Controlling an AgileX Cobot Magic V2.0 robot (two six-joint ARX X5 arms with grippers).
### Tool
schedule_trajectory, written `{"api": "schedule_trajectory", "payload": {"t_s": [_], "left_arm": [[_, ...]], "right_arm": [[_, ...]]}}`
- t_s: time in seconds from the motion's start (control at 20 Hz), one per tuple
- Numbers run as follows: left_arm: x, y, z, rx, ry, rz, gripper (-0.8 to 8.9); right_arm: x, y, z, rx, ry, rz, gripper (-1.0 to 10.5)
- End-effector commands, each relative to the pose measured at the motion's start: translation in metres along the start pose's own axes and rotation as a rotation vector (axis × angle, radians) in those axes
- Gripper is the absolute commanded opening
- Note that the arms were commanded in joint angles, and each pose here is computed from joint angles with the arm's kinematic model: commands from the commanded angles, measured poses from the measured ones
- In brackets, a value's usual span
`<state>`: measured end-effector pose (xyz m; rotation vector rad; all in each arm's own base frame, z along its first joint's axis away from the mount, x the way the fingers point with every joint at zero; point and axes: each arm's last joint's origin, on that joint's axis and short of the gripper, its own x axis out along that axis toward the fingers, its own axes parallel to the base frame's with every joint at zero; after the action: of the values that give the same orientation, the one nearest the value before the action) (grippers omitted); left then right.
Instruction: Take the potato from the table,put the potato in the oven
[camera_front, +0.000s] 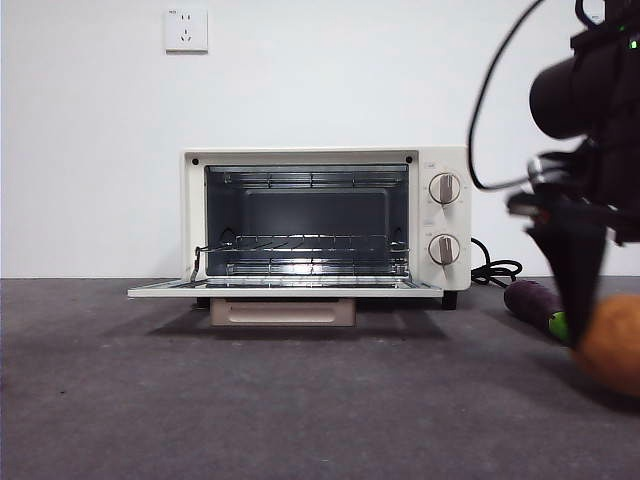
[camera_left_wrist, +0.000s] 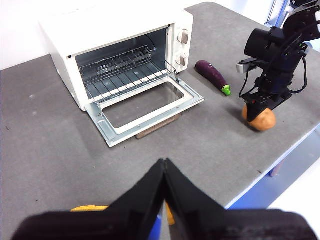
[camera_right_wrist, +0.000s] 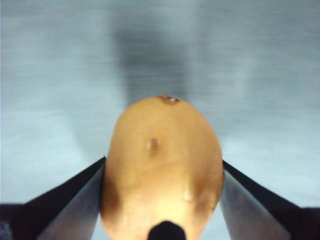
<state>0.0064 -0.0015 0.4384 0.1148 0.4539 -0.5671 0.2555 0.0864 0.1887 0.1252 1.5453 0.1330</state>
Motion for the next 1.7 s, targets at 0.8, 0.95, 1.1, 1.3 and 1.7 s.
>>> {"api": "schedule_trajectory", "payload": {"t_s": [0.8,0.95,1.1,1.3,1.7], "left_arm": [[0.001,0.002,-0.001,0.084,-0.004,0.08,-0.05],[0.0,0.003,-0.001,0.123,-0.003,0.1,-0.05],[0.0,0.005,0.0,0.133,-0.003,0.188,-0.05],[0.0,0.006,0.0,0.132,-0.003,0.21,-0.05],[0.0,0.006,0.0,0.146,-0.001,0.211,-0.05]], "right_arm": [[-0.083,0.134,0.064,-0.318,-0.506,0.373,-0.1],[-0.073,0.148,0.089,-0.316,-0.511,0.362,-0.1],[-0.066,0.16,0.111,-0.308,-0.535,0.342,-0.1],[-0.062,0.173,0.136,-0.278,-0.59,0.302,-0.1],[-0.037,0.184,0.166,-0.243,-0.618,0.236,-0.1]]}}
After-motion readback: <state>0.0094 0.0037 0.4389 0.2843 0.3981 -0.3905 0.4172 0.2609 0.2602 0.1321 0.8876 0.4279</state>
